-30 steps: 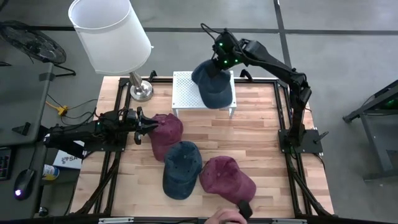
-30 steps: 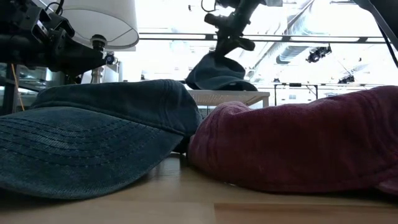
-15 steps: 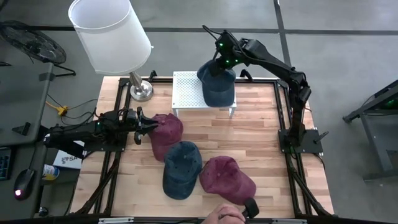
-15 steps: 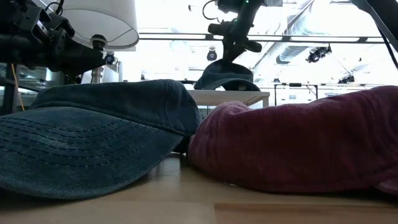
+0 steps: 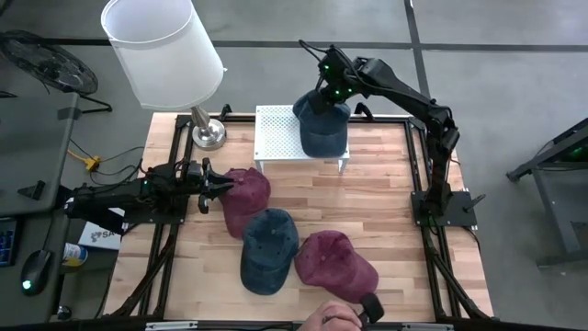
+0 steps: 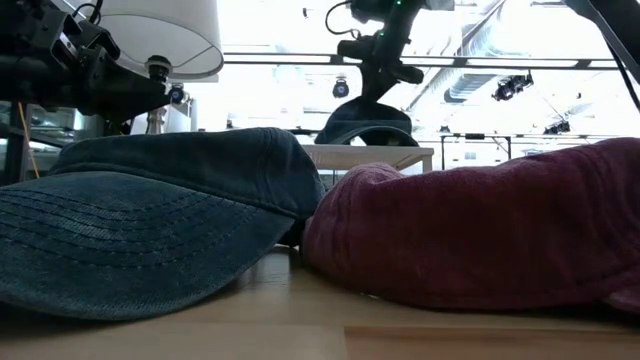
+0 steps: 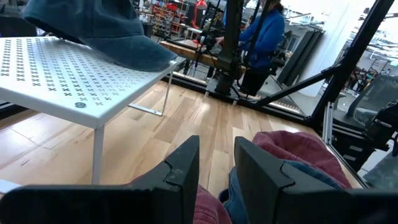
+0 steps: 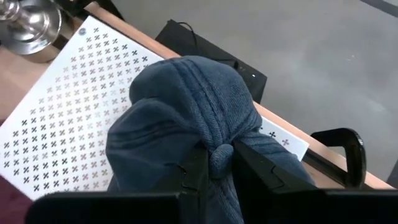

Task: Pick & Place hat
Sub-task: Put the top blue cap on the shelf, then put the bottom red cap on the shelf

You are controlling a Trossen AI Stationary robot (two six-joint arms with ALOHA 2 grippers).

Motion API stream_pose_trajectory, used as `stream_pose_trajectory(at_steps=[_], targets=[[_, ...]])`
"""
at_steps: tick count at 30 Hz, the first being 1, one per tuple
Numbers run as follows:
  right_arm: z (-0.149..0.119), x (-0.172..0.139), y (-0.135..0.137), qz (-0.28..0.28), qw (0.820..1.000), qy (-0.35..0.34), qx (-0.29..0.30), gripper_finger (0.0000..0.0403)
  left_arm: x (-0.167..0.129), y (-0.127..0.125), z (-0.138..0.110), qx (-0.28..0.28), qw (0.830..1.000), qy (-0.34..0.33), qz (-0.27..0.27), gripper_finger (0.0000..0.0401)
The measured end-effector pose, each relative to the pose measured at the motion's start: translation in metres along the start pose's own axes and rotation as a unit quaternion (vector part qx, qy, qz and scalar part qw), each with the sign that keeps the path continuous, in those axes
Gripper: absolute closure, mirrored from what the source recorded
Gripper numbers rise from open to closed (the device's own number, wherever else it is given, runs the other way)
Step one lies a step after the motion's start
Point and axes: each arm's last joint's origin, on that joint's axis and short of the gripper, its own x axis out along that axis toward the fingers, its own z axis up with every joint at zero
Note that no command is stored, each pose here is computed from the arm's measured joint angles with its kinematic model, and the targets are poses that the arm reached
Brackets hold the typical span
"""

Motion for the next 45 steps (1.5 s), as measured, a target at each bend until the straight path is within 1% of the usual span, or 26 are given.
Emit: stream_pose_trajectory(at_steps=[5, 11, 23, 32, 38, 42, 45], targets=[[-0.001, 0.000, 0.001, 0.011, 1.000, 0.007, -0.006, 0.0353, 0.000, 0.000, 0.000, 0.000, 1.000, 0.000, 0.000, 0.0300], [-0.003, 0.000, -0.001, -0.009, 1.000, 0.015, -0.008, 0.0323, 0.000, 0.000, 0.000, 0.000, 1.000, 0.000, 0.000, 0.0300], [-0.004, -0.001, -0.001, -0.003, 1.000, 0.022, -0.010, 0.0292, 0.000, 0.000, 0.000, 0.000, 1.000, 0.000, 0.000, 0.0300], [-0.004, -0.017, -0.003, 0.003, 1.000, 0.006, -0.012, 0.0261, 0.000, 0.000, 0.000, 0.000, 1.000, 0.000, 0.000, 0.0300], [-0.006, -0.023, -0.004, 0.016, 1.000, 0.011, -0.012, 0.0243, 0.000, 0.000, 0.000, 0.000, 1.000, 0.000, 0.000, 0.0300], [-0.010, -0.033, 0.000, 0.036, 0.999, 0.015, -0.026, 0.0242, 0.000, 0.000, 0.000, 0.000, 1.000, 0.000, 0.000, 0.0300], [-0.016, -0.042, 0.005, 0.049, 0.997, 0.026, -0.047, 0.0242, 0.000, 0.000, 0.000, 0.000, 1.000, 0.000, 0.000, 0.0300]])
